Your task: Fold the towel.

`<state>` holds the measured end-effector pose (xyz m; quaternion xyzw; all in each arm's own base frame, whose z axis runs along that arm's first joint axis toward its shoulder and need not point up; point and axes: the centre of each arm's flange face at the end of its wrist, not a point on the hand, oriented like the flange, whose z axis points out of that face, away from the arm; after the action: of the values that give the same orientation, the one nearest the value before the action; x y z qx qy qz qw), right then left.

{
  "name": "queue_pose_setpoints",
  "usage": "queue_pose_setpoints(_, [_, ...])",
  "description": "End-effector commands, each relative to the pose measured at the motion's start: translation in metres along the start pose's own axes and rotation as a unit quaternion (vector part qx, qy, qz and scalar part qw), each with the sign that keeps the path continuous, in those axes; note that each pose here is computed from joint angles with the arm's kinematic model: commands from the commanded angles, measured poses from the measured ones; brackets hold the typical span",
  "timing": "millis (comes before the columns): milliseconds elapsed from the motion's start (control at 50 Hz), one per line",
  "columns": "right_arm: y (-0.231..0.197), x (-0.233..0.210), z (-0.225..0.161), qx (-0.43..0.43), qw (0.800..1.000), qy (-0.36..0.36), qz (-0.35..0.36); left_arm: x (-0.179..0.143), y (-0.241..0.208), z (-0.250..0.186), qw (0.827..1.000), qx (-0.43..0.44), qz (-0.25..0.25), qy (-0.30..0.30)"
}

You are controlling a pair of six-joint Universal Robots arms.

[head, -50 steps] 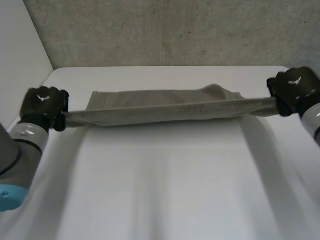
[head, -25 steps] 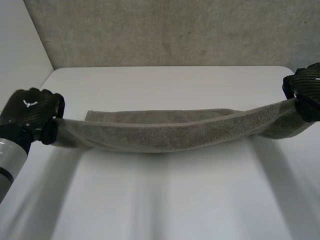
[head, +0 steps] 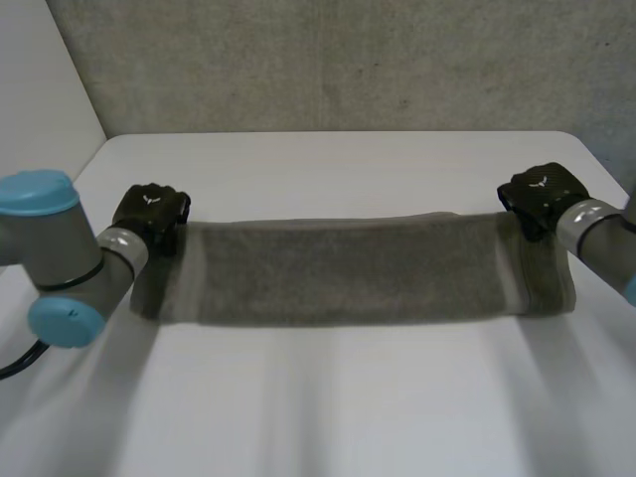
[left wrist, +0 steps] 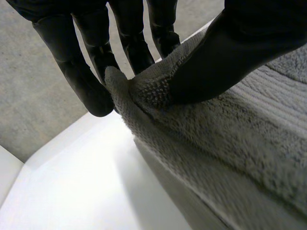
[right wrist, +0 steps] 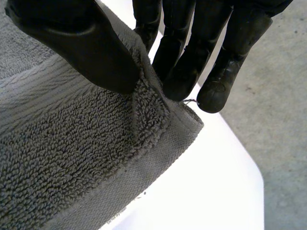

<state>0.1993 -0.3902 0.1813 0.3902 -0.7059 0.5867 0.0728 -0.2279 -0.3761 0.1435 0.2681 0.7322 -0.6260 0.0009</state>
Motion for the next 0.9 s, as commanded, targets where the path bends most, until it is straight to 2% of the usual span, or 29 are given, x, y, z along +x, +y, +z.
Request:
queue_pose_setpoints(20, [0.003, -0.008, 0.030, 0.018, 1.000, 0.018, -0.012, 0.001, -0.002, 0.032, 1.000, 0.020, 0.005, -0.023])
queue_pose_setpoints(200, [0.012, -0.018, 0.051, 0.019, 0.999, 0.029, -0.018, 0.009, 0.005, 0.050, 0.999, 0.030, 0.006, -0.022])
queue_pose_setpoints(400, [0.024, -0.024, 0.046, -0.040, 0.997, 0.067, -0.011, 0.011, -0.012, 0.039, 0.999, 0.041, -0.013, -0.018])
queue_pose_setpoints(540, [0.008, -0.023, -0.003, -0.048, 0.997, 0.060, 0.028, -0.004, -0.039, 0.001, 0.995, 0.049, -0.082, -0.032])
queue_pose_setpoints(660, [0.005, -0.033, -0.040, -0.053, 0.997, 0.035, 0.054, -0.004, -0.039, -0.027, 0.993, 0.035, -0.103, -0.034])
queue_pose_setpoints(740, [0.013, -0.038, -0.049, -0.060, 0.996, 0.020, 0.059, 0.002, -0.030, -0.048, 0.994, 0.013, -0.108, -0.029])
queue_pose_setpoints(900, [0.035, -0.038, -0.050, -0.071, 0.995, 0.001, 0.072, 0.015, -0.008, -0.060, 0.994, 0.004, -0.108, -0.025])
